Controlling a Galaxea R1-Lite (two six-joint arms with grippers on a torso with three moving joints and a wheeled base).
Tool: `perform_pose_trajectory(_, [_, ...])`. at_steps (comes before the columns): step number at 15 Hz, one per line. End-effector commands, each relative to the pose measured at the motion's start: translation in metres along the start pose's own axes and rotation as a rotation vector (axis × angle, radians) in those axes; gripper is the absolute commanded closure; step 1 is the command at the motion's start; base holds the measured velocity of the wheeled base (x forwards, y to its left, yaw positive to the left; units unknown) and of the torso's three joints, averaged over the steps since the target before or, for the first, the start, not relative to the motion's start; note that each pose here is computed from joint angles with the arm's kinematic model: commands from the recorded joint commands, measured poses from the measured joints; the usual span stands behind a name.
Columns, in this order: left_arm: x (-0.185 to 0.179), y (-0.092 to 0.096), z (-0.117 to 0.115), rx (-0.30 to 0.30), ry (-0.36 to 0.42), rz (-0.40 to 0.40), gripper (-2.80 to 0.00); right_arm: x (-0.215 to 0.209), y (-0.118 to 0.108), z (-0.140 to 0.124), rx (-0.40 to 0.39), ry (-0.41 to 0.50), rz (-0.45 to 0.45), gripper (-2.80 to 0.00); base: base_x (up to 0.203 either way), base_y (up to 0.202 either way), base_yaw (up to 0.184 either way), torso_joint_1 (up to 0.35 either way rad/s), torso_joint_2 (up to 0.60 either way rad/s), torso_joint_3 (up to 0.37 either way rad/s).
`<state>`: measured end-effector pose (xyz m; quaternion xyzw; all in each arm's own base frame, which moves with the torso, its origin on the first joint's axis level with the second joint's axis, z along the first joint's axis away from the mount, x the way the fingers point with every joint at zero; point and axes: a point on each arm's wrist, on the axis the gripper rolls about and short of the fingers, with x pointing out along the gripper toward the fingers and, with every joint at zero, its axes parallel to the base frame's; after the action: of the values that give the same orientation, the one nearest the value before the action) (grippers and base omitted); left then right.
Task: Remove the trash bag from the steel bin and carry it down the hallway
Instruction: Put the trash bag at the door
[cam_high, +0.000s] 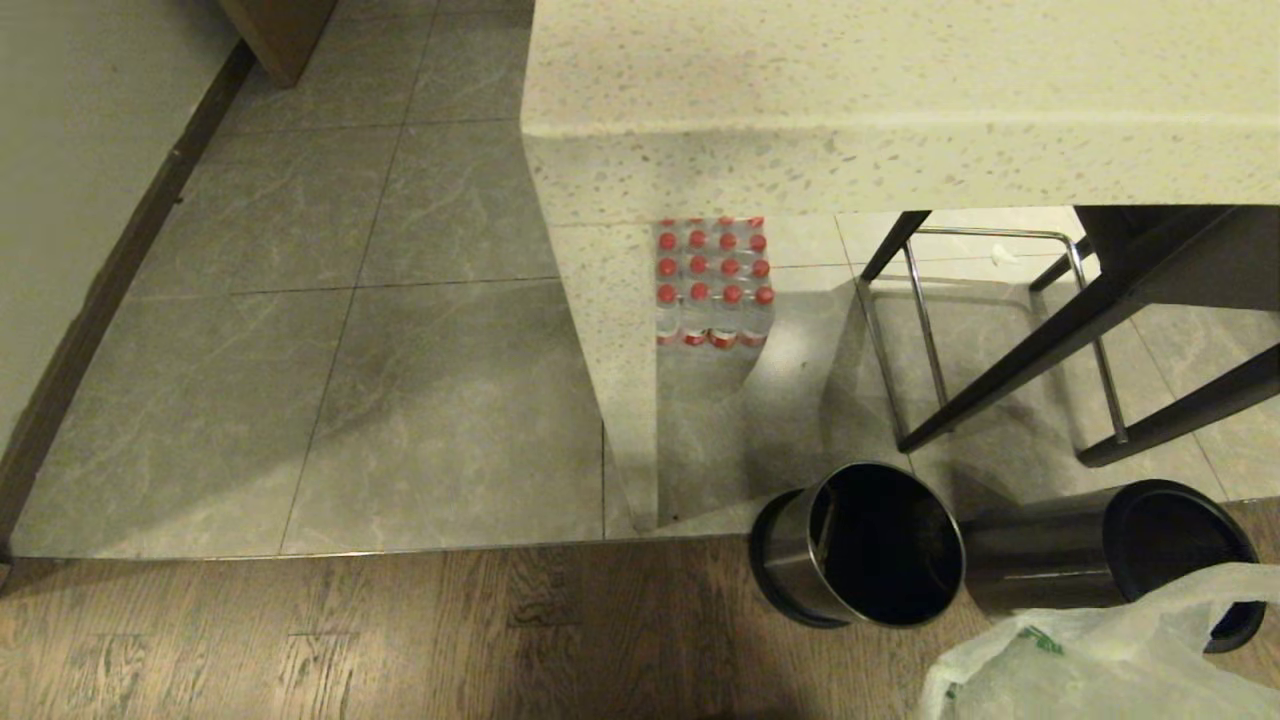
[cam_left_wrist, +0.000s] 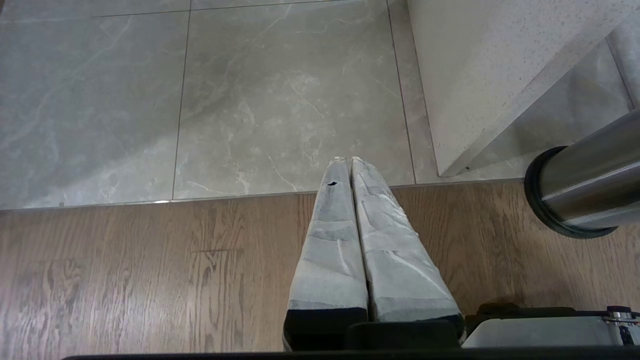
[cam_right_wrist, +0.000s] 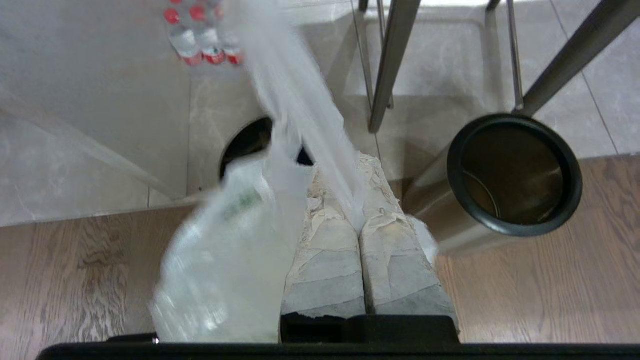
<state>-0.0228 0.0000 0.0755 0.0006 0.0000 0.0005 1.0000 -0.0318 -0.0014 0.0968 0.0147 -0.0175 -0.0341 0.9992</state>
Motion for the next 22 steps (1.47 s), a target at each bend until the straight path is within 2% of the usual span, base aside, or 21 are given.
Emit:
perform_pose_trajectory(1, [0.0, 0.0, 0.0, 0.0, 0.0, 0.001, 0.0, 0.003, 0.0, -0.01, -0.009, 0.035, -0.005, 0.0, 0.0, 0.0, 0.0, 0.0, 0.0, 0.0])
perform_pose_trajectory(3, [0.0, 0.0, 0.0, 0.0, 0.0, 0.001, 0.0, 0.006, 0.0, -0.012, -0.022, -0.011, 0.0, 0.0, 0.0, 0.0, 0.0, 0.0, 0.0, 0.0])
perform_pose_trajectory(6, [0.0, 0.0, 0.0, 0.0, 0.0, 0.001, 0.0, 0.01, 0.001, -0.025, -0.039, 0.032, 0.067, 0.0, 0.0, 0.0, 0.0, 0.0, 0.0, 0.0])
perform_pose_trajectory(7, [0.0, 0.0, 0.0, 0.0, 0.0, 0.001, 0.0, 0.009, 0.002, -0.022, -0.05, 0.015, 0.075, 0.0, 0.0, 0.0, 0.0, 0.0, 0.0, 0.0])
perform_pose_trajectory(22, [0.0, 0.0, 0.0, -0.003, 0.001, 0.001, 0.0, 0.009, 0.002, -0.021, -0.029, 0.012, 0.072, 0.0, 0.0, 0.0, 0.0, 0.0, 0.0, 0.0])
